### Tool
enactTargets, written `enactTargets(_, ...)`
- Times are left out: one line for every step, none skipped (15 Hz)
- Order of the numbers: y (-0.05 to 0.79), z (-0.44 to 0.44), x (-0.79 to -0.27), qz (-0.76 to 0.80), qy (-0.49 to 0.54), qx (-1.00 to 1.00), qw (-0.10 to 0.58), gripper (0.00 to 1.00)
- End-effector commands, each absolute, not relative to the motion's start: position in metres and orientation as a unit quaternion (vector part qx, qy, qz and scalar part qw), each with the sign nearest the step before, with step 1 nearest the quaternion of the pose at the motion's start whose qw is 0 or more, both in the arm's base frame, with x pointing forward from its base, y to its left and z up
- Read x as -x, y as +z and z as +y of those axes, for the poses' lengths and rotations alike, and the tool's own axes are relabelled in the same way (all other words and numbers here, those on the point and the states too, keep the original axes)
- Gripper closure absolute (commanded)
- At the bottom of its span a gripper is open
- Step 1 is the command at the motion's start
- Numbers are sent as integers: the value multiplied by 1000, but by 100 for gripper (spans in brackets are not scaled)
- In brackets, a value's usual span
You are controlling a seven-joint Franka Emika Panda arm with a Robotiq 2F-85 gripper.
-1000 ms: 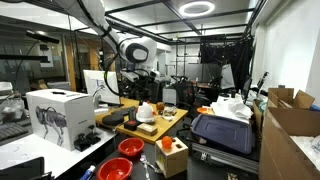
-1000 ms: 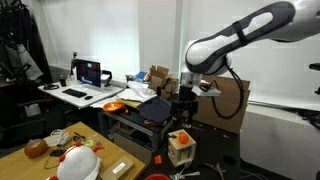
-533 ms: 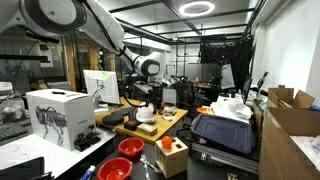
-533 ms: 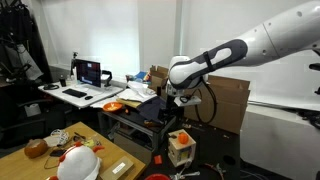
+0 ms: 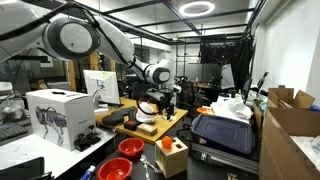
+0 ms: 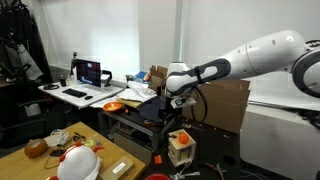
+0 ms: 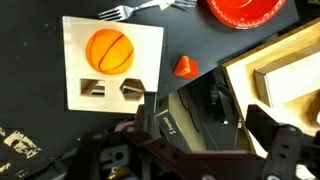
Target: Put the orange object on the table
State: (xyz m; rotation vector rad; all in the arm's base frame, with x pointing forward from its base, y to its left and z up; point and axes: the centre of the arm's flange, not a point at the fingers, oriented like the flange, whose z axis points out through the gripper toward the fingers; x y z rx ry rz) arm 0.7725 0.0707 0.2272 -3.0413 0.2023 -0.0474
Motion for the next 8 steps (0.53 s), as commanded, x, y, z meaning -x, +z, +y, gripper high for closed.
enactTargets(244, 45, -805, 87, -26, 995, 28, 0)
enactTargets(245, 37, -807, 88, -27, 995, 24, 0)
enactTargets(243, 32, -808, 88, -24, 996, 20, 0)
enactTargets(237, 29, -807, 88, -19, 996, 15, 0)
enactTargets(234, 26, -806, 87, -12, 996, 14, 0)
enactTargets(226, 23, -806, 90, -4, 996, 10, 0)
enactTargets(220, 22, -805, 91, 2, 996, 6, 0)
enactTargets(212, 22, -804, 89, 9, 996, 1, 0)
